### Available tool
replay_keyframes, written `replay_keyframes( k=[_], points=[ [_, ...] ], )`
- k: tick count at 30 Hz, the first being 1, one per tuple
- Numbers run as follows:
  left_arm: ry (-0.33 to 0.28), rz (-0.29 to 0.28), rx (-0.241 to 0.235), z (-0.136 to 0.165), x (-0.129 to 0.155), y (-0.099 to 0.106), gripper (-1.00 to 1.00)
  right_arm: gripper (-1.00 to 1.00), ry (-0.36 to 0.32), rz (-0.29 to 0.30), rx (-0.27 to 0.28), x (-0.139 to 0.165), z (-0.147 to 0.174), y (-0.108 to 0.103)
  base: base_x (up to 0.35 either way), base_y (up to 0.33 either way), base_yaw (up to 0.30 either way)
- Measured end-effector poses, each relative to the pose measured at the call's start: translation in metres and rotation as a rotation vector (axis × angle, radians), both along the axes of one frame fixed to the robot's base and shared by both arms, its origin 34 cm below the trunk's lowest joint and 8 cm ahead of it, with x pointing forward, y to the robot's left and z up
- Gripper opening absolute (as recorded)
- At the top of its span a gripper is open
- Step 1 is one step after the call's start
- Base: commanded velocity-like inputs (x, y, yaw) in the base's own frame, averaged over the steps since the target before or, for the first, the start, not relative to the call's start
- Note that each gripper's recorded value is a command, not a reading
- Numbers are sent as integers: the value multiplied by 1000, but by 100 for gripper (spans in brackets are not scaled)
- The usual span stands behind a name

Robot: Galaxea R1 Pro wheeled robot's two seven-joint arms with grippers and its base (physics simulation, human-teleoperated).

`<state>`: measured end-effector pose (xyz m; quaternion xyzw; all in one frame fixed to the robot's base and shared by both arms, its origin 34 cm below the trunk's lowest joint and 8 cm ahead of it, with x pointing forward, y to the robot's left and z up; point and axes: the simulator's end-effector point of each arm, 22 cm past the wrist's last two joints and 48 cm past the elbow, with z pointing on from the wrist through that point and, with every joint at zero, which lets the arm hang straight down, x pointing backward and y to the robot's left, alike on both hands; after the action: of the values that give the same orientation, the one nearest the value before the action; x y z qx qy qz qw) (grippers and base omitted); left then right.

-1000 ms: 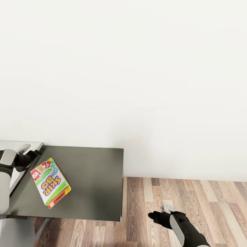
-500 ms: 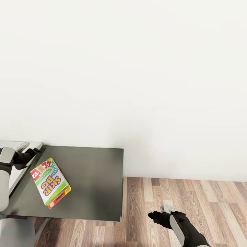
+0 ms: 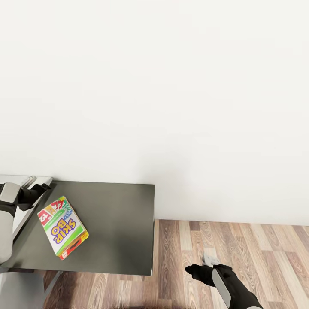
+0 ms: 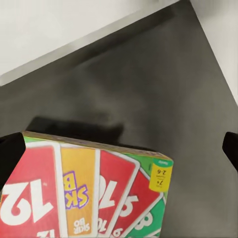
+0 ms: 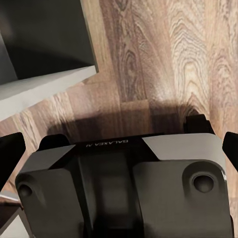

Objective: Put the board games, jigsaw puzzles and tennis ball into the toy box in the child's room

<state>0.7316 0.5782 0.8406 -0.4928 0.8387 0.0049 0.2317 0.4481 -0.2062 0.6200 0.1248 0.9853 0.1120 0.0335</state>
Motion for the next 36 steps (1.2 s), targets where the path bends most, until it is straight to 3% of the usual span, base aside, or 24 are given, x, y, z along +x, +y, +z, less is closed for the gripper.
replay_keyframes(
  k=[17,36],
  points=[
    [15,24,37,-12,-3,10,100,100,27,0,0,-10,-9,0,0,0,0],
    [41,25,41,-31,-7,10,100,100,57,0,0,-23,-19,0,0,0,0]
  ],
)
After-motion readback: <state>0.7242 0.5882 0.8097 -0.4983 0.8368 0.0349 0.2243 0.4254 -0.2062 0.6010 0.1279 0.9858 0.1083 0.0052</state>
